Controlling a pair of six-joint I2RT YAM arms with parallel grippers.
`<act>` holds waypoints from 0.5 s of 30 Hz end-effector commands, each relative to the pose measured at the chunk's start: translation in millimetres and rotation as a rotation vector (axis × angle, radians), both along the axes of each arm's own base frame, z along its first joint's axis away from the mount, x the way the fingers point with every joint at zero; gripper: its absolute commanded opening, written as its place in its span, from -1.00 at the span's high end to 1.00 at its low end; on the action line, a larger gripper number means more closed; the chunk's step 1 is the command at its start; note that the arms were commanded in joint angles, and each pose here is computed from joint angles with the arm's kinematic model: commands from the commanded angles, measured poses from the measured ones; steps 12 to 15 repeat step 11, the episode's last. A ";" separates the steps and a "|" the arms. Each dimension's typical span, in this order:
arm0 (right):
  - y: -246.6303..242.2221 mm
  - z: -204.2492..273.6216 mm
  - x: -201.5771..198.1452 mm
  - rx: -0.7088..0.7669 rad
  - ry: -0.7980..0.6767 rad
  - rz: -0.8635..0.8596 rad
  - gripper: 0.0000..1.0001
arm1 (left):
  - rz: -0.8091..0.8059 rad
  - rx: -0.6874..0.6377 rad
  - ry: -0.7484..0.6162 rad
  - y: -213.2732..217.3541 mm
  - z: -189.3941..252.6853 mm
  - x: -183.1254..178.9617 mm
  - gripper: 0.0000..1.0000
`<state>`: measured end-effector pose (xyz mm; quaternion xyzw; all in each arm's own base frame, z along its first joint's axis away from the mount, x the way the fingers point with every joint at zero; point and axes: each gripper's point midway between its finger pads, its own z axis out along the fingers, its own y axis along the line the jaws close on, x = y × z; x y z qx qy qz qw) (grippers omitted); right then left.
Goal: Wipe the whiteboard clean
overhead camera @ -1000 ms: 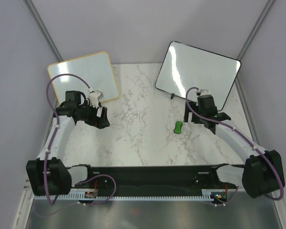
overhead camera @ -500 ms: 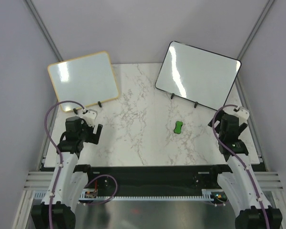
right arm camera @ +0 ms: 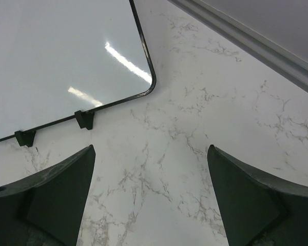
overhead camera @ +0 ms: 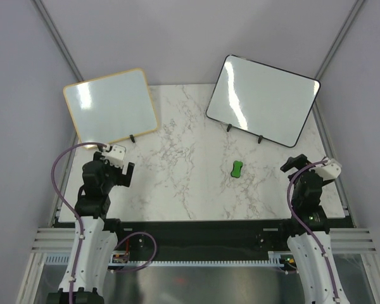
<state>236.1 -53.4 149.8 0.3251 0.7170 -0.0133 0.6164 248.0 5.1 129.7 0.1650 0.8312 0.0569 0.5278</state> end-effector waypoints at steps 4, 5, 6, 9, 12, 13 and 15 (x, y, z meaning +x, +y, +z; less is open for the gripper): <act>0.4 -1.8 5.7 0.024 -0.014 -0.011 -0.94 | -0.020 -0.024 -0.038 -4.4 7.4 2.2 -0.99; 0.1 -2.6 6.2 0.029 -0.009 -0.016 -0.94 | -0.020 -0.028 -0.035 -4.5 6.7 2.0 -0.99; -0.6 -5.1 6.4 0.030 0.004 -0.021 -0.93 | -0.021 -0.026 -0.032 -4.2 6.1 1.6 -0.99; -4.0 -12.1 6.2 0.046 0.021 -0.054 -0.86 | -0.029 -0.029 -0.021 -5.0 2.8 0.7 -0.98; -3.6 -9.5 6.6 0.037 0.022 -0.047 -0.89 | -0.027 -0.029 -0.016 -4.0 2.6 0.7 -0.99; -3.6 -9.5 6.6 0.037 0.022 -0.047 -0.89 | -0.027 -0.029 -0.016 -4.0 2.6 0.7 -0.99; -3.6 -9.5 6.6 0.037 0.022 -0.047 -0.89 | -0.027 -0.029 -0.016 -4.0 2.6 0.7 -0.99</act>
